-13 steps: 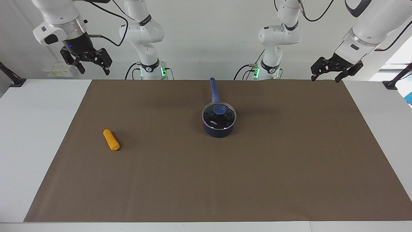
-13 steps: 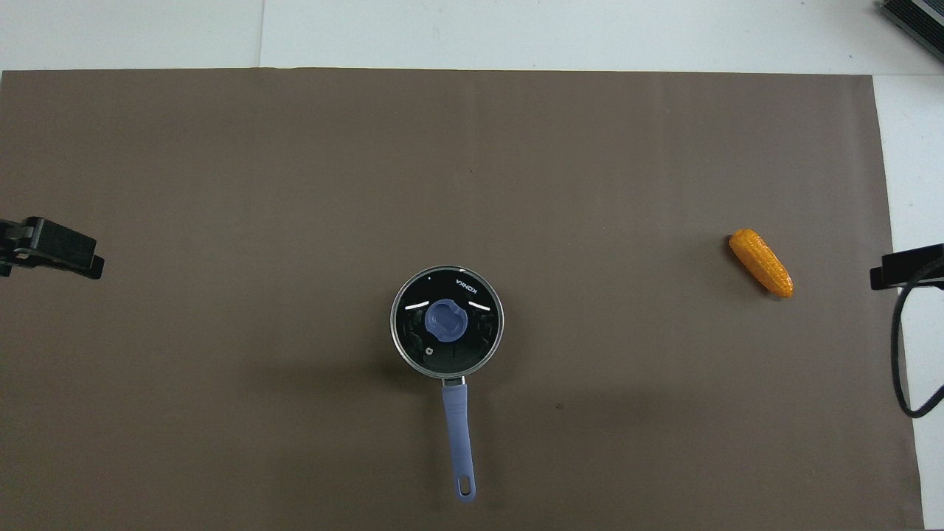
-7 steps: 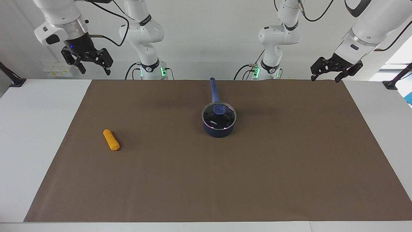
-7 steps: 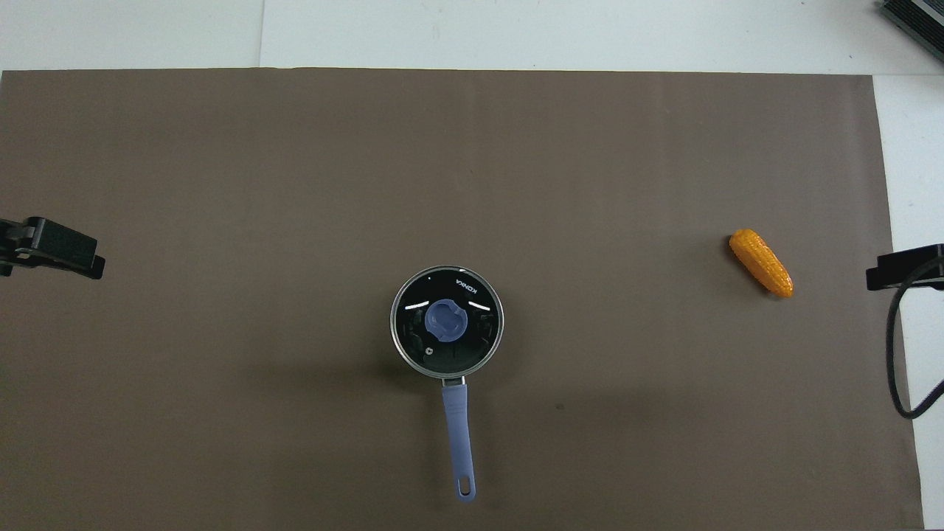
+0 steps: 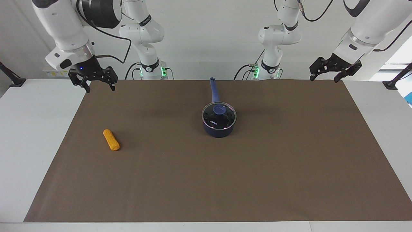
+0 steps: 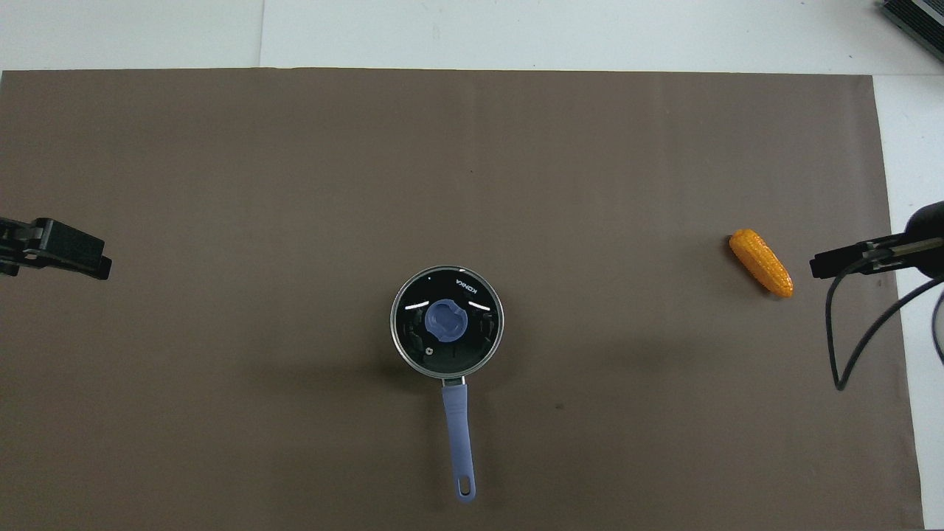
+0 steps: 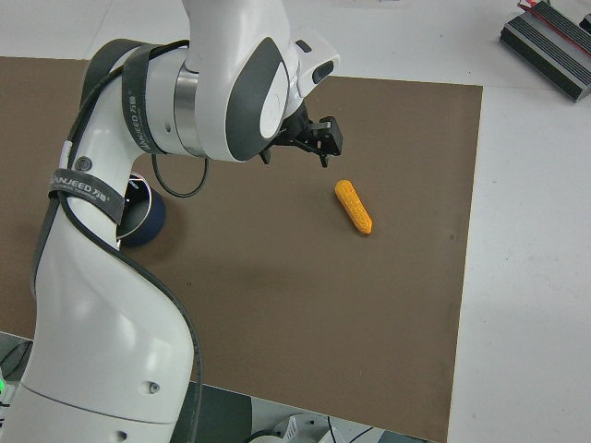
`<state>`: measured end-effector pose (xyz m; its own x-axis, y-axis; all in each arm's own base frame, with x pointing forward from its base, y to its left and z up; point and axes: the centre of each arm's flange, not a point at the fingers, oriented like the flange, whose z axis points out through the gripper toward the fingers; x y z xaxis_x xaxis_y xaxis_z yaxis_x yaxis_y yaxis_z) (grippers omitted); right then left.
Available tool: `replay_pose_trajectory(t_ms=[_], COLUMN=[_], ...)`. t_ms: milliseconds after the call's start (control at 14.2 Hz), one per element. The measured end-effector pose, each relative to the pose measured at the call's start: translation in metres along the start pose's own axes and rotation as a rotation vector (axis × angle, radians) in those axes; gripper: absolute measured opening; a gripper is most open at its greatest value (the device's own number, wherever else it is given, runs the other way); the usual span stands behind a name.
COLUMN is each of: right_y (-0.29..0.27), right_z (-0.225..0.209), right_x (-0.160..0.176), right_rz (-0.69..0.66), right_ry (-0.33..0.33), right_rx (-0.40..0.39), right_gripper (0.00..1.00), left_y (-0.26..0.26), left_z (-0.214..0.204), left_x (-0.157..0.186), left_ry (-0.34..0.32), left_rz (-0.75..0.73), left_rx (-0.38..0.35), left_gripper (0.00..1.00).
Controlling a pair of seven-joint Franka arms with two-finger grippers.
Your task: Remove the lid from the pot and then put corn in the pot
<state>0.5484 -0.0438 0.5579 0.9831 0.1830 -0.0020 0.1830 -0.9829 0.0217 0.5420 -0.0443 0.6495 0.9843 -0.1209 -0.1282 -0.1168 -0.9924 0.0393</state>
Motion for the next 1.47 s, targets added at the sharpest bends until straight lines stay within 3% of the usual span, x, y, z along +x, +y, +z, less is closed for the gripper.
replay_pose_trajectory(t_ms=[351, 632, 1053, 1474], right_y=[0.039, 0.053, 0.056, 0.054], right_z=[0.108, 0.174, 0.224, 0.254], right_x=[0.042, 0.050, 0.050, 0.044], right_rz=[-0.270, -0.400, -0.531, -0.548], right_ry=[0.003, -0.022, -0.055, -0.058], right_rx=[-0.021, -0.017, -0.001, 0.001], right_gripper=[1.00, 1.00, 1.00, 1.00], left_y=[0.017, 0.042, 0.123, 0.184], left_z=[0.001, 0.003, 0.036, 0.068], left_x=[0.000, 0.000, 0.005, 0.006], left_ry=[-0.001, -0.004, 0.004, 0.041], left_rz=[0.034, 0.080, 0.119, 0.096], left_rx=[0.003, 0.007, 0.024, -0.004], left_gripper=[1.00, 1.00, 1.00, 1.00])
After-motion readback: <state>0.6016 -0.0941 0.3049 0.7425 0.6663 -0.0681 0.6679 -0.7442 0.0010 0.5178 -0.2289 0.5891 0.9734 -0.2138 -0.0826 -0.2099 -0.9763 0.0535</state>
